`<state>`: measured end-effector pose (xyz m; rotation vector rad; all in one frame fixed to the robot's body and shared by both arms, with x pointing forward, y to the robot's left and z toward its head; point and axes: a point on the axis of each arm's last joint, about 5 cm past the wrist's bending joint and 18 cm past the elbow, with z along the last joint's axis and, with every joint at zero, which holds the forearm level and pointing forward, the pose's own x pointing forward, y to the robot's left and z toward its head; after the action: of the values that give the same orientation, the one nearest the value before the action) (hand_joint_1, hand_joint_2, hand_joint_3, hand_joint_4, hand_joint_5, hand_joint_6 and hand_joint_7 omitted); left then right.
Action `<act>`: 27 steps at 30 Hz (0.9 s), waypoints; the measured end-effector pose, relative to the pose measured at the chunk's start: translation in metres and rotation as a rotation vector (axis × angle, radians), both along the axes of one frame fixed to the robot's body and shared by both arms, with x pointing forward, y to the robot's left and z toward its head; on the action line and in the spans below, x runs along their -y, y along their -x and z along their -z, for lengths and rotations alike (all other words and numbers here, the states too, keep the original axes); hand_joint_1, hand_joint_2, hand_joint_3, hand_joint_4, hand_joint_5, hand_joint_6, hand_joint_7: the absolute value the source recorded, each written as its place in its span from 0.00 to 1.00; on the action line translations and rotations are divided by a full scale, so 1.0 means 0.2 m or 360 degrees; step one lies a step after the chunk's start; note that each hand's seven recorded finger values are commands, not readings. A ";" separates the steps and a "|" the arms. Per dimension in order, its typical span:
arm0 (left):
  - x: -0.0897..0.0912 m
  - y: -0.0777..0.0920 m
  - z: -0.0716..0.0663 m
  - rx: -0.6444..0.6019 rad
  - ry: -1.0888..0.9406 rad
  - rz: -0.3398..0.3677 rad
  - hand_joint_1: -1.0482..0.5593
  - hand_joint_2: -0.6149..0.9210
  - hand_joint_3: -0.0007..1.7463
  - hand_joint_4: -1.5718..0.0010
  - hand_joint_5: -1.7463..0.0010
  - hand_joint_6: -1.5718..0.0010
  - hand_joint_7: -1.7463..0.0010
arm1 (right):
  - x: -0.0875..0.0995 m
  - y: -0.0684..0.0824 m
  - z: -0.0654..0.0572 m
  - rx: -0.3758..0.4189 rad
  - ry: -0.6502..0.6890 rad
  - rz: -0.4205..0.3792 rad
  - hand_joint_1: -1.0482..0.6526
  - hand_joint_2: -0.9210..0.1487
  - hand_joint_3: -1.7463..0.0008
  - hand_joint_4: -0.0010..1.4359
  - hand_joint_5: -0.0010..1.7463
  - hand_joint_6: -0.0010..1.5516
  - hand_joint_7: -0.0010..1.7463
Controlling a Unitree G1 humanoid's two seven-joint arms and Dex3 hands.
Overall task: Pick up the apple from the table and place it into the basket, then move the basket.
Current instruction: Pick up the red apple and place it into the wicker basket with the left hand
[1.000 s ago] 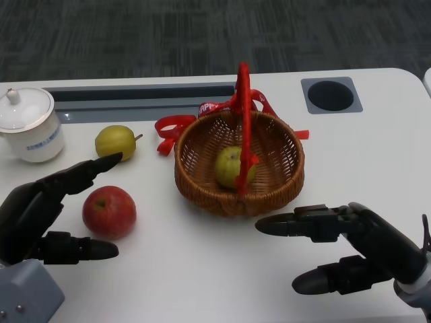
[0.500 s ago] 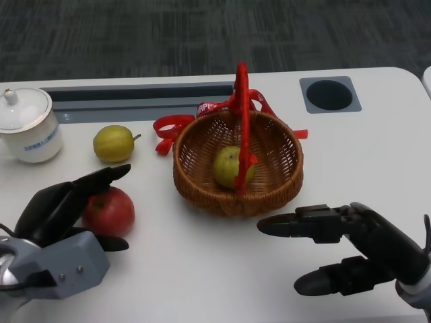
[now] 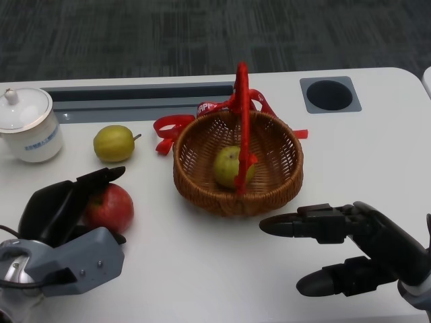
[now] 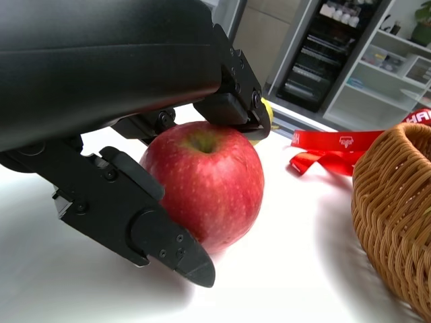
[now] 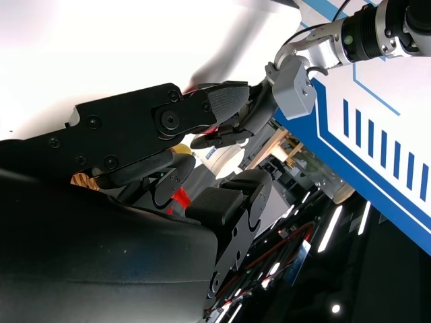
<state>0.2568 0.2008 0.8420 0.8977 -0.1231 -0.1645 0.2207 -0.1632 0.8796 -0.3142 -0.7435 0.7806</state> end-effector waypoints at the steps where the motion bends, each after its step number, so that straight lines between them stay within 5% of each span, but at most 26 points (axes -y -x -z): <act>1: 0.00 0.00 0.00 0.0010 0.0001 -0.0005 0.58 0.94 0.01 0.26 0.97 0.32 0.97 | 0.00 0.00 0.00 0.0000 -0.0001 0.0000 0.33 0.00 0.99 0.53 0.00 0.43 0.00; 12: 0.03 0.04 -0.01 0.0183 0.0247 0.0073 0.58 0.94 0.00 0.24 0.99 0.31 0.99 | 0.00 0.00 0.00 -0.0018 -0.0009 -0.0005 0.32 0.00 0.97 0.53 0.00 0.43 0.00; 27: 0.04 0.09 -0.24 0.0668 0.0643 0.0175 0.57 0.95 0.00 0.22 0.99 0.31 1.00 | 0.00 0.00 0.00 -0.0022 -0.0005 -0.0013 0.32 0.00 0.95 0.54 0.00 0.44 0.00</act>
<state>0.2389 0.1928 0.8896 0.5109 -0.5767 -0.0473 0.2215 -0.1630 0.8800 -0.3030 -0.7333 0.7888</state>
